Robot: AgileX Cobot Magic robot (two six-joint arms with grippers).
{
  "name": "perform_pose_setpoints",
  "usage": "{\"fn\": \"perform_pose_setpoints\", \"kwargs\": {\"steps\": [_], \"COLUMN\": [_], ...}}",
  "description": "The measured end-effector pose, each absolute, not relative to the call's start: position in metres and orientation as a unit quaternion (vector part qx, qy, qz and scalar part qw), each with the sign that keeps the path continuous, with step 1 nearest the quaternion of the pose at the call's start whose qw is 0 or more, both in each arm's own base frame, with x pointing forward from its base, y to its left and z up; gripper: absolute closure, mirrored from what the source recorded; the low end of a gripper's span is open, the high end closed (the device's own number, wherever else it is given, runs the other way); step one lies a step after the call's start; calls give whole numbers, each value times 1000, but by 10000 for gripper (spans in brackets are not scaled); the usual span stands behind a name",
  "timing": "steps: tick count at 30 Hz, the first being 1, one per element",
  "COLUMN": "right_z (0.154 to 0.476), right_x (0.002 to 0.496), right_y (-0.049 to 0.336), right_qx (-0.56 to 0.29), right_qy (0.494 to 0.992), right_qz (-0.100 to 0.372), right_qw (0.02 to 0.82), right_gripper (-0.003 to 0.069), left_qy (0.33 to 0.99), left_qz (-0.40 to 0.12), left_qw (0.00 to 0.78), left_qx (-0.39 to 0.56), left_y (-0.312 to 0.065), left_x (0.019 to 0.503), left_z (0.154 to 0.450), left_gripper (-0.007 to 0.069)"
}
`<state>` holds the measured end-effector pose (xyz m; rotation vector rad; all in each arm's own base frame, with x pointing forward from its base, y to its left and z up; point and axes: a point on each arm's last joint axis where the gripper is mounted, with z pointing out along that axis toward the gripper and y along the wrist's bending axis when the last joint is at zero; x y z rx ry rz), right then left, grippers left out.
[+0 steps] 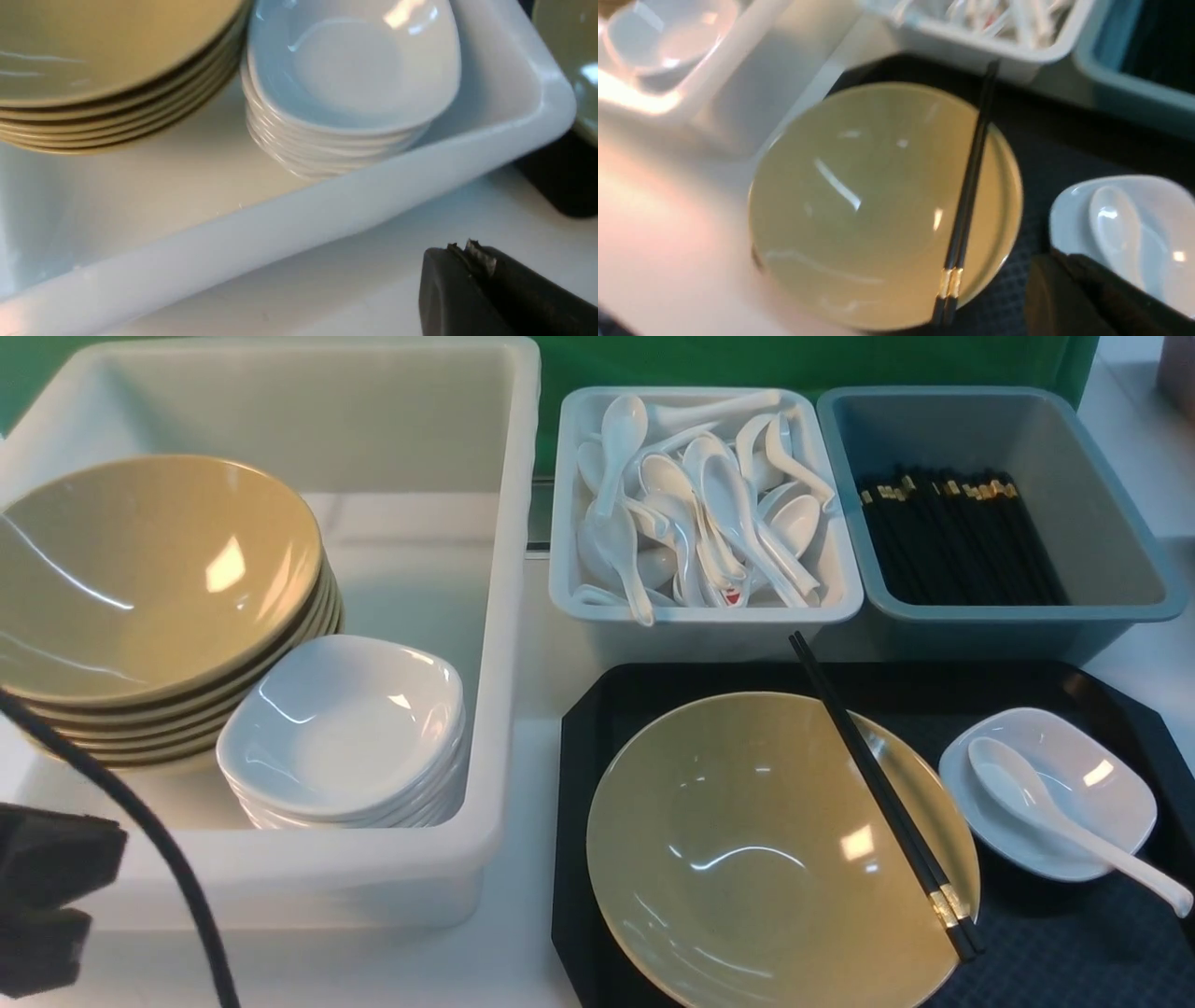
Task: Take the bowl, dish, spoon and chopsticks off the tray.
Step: Use the right arm to grab the chopsticks
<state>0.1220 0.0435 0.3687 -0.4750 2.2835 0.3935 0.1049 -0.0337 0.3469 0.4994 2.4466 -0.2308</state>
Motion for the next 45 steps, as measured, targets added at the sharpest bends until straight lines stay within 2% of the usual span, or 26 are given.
{"fn": "perform_pose_setpoints", "kwargs": {"steps": [3, 6, 10, 11, 12, 16, 19, 20, 24, 27, 30, 35, 39, 45], "right_z": [372, 370, 348, 346, 337, 315, 300, 293, 273, 263, 249, 237, 229, 229], "right_x": [139, 149, 175, 176, 186, 210, 227, 234, 250, 259, 270, 282, 285, 284], "right_y": [59, 72, 100, 101, 109, 125, 135, 139, 148, 151, 154, 160, 161, 160], "right_qx": [-260, -300, -324, -323, -321, -305, -294, -286, -281, -273, -265, -262, -260, -258], "right_qy": [895, 895, 918, 919, 926, 938, 942, 945, 947, 951, 955, 958, 960, 961], "right_qz": [161, 156, 85, 86, 59, 40, 37, 39, 35, 22, 2, -7, -11, -14], "right_qw": [324, 291, 214, 210, 190, 157, 155, 156, 153, 146, 133, 120, 107, 98], "right_gripper": [626, 624, 622, 620, 613, 551, 442, 373, 178, 118, 97, 123, 220, 533], "left_qy": [926, 923, 912, 911, 907, 895, 888, 885, 882, 882, 881, 882, 881, 881], "left_qz": [-107, -121, -148, -148, -151, -157, -158, -158, -153, -144, -135, -129, -123, -120], "left_qw": [265, 236, 193, 190, 184, 169, 165, 165, 168, 172, 175, 181, 185, 189], "left_qx": [247, 277, 332, 334, 347, 382, 400, 406, 412, 415, 418, 416, 417, 417], "left_y": [-52, -64, -96, -97, -105, -124, -133, -136, -136, -135, -134, -134, -133, -133], "left_x": [117, 123, 136, 136, 138, 139, 137, 137, 137, 138, 139, 140, 141, 142], "left_z": [339, 333, 318, 317, 313, 305, 302, 301, 301, 301, 300, 300, 300, 301], "left_gripper": [641, 641, 641, 641, 641, 641, 641, 641, 641, 641, 641, 641, 641, 641]}}
